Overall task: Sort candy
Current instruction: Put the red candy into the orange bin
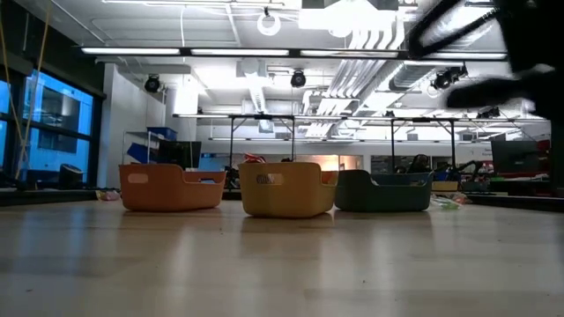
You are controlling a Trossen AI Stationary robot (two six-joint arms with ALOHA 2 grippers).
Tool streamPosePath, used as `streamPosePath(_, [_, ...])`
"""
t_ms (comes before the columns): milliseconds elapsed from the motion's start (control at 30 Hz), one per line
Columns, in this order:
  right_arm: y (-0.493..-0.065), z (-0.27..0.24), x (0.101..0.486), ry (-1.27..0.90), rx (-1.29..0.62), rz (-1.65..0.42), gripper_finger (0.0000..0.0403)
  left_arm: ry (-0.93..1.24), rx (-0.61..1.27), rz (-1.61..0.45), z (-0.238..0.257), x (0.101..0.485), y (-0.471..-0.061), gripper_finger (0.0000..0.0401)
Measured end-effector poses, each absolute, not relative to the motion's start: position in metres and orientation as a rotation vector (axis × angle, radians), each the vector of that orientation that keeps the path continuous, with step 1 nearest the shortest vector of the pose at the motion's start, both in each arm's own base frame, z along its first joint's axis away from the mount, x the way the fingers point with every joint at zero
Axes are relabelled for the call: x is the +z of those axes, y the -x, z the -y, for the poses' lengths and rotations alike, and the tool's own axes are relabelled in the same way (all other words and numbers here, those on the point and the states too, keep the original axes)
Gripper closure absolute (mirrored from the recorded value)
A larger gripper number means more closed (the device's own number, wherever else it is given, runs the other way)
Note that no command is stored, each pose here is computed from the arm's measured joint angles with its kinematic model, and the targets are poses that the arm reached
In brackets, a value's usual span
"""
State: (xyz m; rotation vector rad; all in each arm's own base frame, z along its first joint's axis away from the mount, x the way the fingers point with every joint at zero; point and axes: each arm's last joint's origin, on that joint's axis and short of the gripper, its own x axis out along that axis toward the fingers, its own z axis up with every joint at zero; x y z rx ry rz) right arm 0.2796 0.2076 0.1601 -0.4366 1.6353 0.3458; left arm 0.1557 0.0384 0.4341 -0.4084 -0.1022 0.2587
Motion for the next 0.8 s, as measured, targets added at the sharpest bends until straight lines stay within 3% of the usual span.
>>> streamPosePath(167, [-0.303,-0.179,0.17,0.716,0.267,-1.546,0.0403,0.429,0.257,0.106,-0.038,0.434,-0.156,0.0204])
streamPosePath(433, [-0.353,-0.102,0.181,0.747,0.091,-1.463,0.0403,0.436,0.25,0.11,-0.038,0.435,-0.156,0.0204])
streamPosePath(600, [-0.407,-0.051,0.228,0.571,-0.064,-1.152,0.0403,0.434,0.22,0.111,-0.037,0.436,-0.155,0.0204])
streamPosePath(800, [-0.455,0.016,0.284,0.098,-0.101,-0.617,0.0403,0.43,0.213,0.135,-0.035,0.439,-0.147,0.0204])
